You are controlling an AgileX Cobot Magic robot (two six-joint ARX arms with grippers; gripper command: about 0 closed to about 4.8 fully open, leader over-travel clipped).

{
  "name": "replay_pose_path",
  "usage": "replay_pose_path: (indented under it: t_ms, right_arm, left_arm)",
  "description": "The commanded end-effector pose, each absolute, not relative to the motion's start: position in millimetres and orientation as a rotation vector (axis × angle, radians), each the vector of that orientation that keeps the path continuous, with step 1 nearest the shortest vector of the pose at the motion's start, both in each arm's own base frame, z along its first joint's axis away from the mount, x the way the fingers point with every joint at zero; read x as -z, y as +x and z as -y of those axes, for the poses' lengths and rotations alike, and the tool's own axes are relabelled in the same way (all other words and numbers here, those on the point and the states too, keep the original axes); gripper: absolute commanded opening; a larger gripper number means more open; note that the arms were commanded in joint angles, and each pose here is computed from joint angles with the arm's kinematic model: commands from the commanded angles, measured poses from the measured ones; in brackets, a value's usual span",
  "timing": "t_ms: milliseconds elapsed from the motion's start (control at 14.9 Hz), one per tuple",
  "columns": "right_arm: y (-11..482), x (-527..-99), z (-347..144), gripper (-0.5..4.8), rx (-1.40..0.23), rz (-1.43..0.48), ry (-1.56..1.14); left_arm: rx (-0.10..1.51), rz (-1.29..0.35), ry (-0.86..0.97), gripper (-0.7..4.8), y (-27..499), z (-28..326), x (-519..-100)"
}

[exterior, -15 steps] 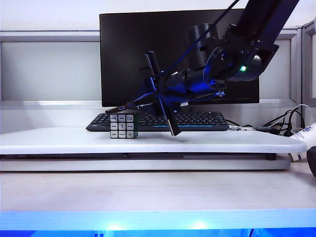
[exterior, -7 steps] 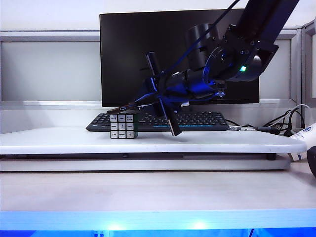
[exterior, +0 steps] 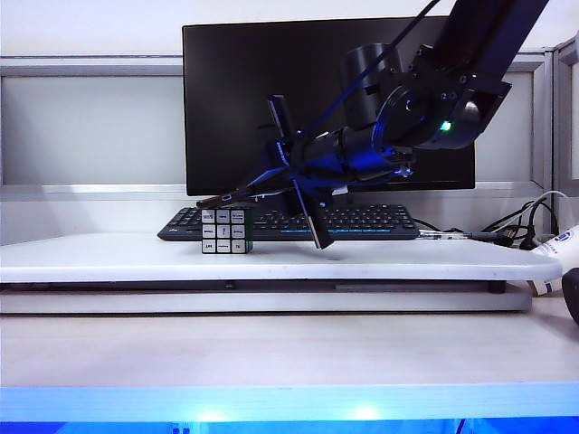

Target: Put the phone on top of the Rubik's Cube.

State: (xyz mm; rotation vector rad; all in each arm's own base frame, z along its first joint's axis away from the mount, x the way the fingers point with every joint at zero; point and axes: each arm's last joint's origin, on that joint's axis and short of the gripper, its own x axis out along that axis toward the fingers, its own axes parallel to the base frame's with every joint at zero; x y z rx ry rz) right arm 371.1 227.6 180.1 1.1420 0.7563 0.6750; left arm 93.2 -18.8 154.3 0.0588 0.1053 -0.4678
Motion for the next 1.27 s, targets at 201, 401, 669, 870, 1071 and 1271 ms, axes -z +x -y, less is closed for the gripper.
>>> replay_pose_path:
  t_ms: [201,401,669,870,1071,1271]
  right_arm:
    - [372.1,-188.4,-228.5,1.51,-0.705,-0.716,1.15]
    - [372.1,-188.4,-228.5,2.87,-0.706,-0.716,1.149]
    - [372.0,-188.4,-228.6,3.61,-0.71,-0.719,1.148]
    - [371.8,-188.3,-228.8,4.03,-0.717,-0.726,1.147]
    - [372.4,-185.3,-226.8,4.33,-0.694,-0.748,1.136]
    - [375.6,-182.5,-219.9,4.34,-0.68,-0.75,1.097]
  left_arm:
    - [0.468,-0.117,0.06,-0.06,93.3,18.7,-152.6]
    - [0.468,-0.117,0.06,-0.06,93.3,18.7,-152.6]
    - [0.468,-0.117,0.06,-0.06,93.3,18.7,-152.6]
    - [0.468,-0.117,0.061,-0.06,93.3,18.7,-152.6]
    - [0.468,-0.117,0.061,-0.06,93.3,18.7,-152.6]
    - [0.468,-0.117,0.061,-0.06,93.3,18.7,-152.6]
